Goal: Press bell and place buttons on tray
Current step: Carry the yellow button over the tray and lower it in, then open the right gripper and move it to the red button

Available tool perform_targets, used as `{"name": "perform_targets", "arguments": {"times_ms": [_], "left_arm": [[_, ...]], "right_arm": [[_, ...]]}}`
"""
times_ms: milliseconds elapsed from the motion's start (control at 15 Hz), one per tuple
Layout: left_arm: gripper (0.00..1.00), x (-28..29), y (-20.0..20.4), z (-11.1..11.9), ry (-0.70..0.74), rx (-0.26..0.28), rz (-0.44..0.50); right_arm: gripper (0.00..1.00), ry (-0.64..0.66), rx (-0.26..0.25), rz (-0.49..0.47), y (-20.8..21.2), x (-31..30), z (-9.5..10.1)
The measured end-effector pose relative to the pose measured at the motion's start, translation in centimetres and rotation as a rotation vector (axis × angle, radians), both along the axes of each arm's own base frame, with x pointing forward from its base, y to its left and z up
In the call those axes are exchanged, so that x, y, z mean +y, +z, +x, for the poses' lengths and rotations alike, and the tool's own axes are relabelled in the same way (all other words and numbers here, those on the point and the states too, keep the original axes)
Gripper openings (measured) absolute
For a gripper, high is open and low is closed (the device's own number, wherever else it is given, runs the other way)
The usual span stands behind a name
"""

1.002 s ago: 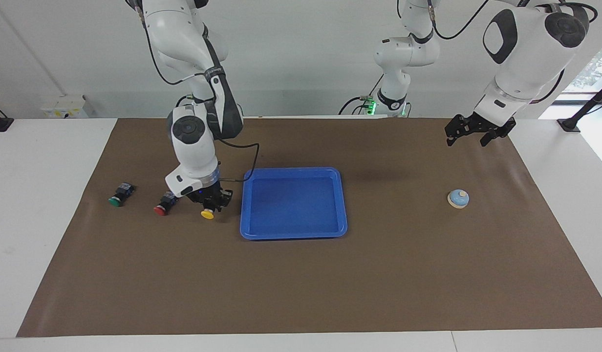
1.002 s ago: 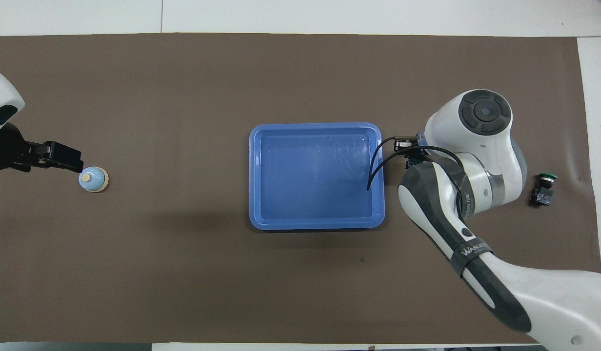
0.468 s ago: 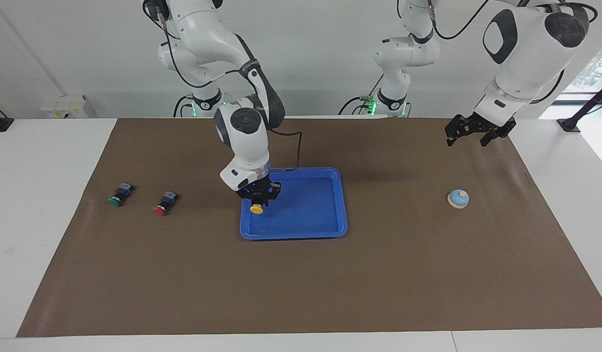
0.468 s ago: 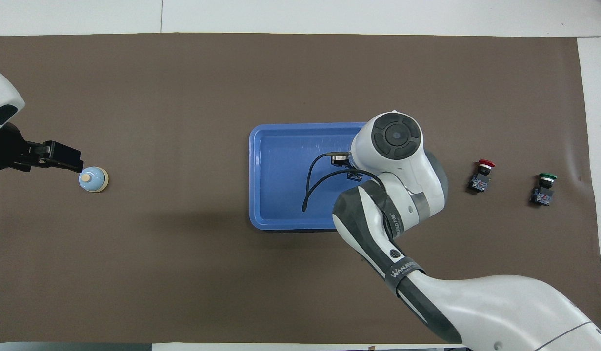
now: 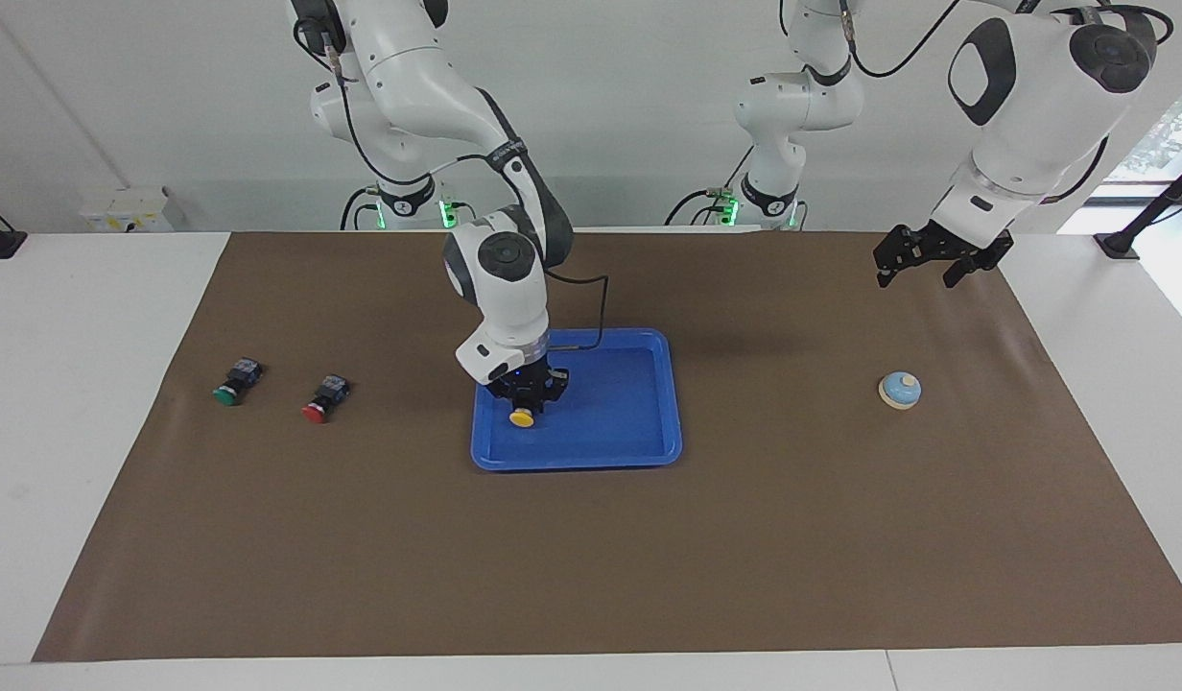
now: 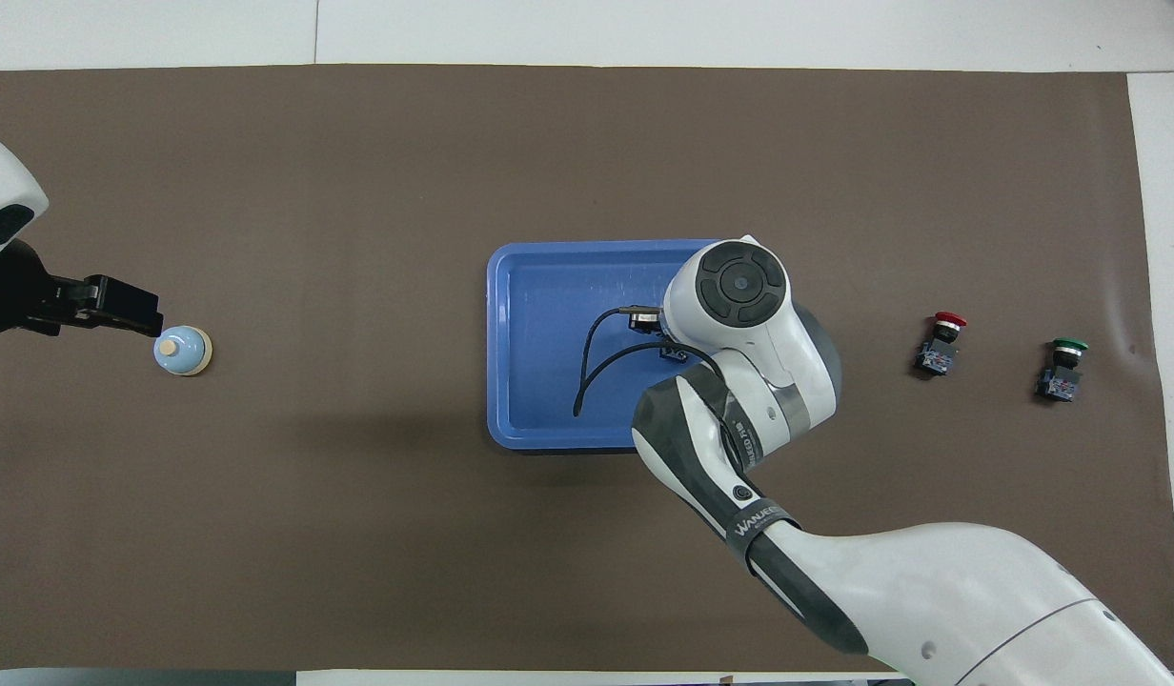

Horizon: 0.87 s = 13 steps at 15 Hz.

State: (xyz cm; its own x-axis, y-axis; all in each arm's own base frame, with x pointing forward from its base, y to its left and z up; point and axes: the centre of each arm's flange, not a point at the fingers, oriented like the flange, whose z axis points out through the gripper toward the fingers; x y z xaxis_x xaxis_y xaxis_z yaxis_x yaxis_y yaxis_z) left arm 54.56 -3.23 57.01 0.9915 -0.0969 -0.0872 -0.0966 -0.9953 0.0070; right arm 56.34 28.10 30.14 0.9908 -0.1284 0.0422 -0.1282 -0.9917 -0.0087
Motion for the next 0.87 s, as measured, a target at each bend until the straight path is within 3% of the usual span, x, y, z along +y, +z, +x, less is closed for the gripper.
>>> {"name": "perform_targets", "arguments": {"times_ms": [200,401,668,869], "left_arm": [[1.0,0.0,0.0,0.0,0.0,0.0,0.0],[1.0,0.0,0.0,0.0,0.0,0.0,0.0],[1.0,0.0,0.0,0.0,0.0,0.0,0.0],[1.0,0.0,0.0,0.0,0.0,0.0,0.0]], "right_arm": [[0.74,-0.027,0.01,-0.008,0.9,-0.6,0.2],[1.0,-0.09,0.011,-0.018,5.7,-4.3,1.7],[1.0,-0.076,0.038,-0.037,11.4,-13.7,2.7],[1.0,-0.1,0.085,-0.045,10.9,-22.5,3.3]]}}
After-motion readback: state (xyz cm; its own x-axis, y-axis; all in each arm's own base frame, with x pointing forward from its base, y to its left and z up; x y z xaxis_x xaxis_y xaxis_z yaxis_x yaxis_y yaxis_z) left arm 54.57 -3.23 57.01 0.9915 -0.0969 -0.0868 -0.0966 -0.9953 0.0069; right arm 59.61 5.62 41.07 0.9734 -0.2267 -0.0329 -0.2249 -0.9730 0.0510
